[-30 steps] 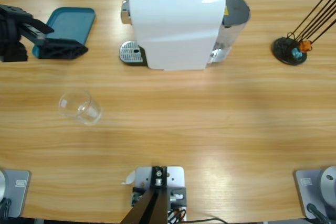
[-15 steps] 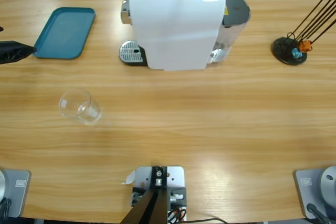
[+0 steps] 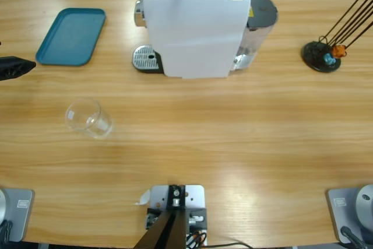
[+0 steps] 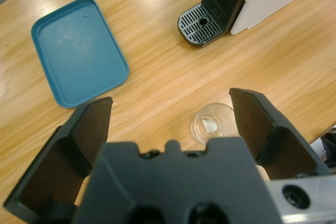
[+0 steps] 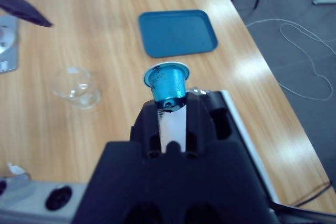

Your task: Pour coffee

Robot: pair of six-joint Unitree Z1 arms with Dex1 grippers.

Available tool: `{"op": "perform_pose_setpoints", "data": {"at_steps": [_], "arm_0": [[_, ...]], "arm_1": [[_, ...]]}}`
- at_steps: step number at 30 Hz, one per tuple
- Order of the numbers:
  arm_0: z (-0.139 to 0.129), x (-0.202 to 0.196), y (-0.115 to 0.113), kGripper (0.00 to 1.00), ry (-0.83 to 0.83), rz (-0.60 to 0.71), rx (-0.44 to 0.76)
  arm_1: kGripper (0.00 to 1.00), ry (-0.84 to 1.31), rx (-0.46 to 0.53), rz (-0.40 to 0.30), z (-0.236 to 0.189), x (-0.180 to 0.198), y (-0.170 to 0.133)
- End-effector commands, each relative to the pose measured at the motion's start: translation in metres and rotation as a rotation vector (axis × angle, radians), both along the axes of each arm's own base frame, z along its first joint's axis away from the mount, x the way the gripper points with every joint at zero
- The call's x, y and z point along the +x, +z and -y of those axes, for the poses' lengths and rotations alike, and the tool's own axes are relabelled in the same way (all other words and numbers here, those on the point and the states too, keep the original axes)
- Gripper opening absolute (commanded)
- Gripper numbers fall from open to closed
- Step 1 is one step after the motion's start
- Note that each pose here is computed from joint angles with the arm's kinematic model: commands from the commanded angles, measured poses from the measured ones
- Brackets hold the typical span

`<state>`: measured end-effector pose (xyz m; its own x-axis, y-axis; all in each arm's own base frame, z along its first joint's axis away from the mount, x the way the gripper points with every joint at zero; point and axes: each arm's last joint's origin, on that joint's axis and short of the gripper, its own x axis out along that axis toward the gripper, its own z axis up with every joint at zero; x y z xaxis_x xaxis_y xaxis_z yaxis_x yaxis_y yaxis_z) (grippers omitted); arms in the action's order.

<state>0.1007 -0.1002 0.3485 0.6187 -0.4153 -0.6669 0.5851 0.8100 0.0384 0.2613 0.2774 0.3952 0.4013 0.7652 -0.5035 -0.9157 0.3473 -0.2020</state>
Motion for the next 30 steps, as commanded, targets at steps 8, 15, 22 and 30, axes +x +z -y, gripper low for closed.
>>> {"op": "perform_pose_setpoints", "data": {"at_steps": [8, 15, 22, 30], "arm_0": [[0.01, 0.01, -0.021, 0.967, -0.012, -0.066, 0.048], [0.01, 0.01, -0.022, 0.968, -0.011, -0.066, 0.048], [0.013, 0.012, -0.022, 0.967, -0.012, -0.065, 0.039], [0.012, 0.011, -0.023, 0.967, -0.012, -0.065, 0.035]], "arm_1": [[0.0, 0.009, -0.073, -0.069, -0.005, 0.045, -0.053], [0.0, -0.021, -0.108, -0.054, -0.001, 0.048, -0.057], [0.0, -0.066, -0.143, -0.012, 0.008, 0.042, -0.05], [0.0, -0.09, -0.153, 0.007, 0.011, 0.041, -0.046]]}}
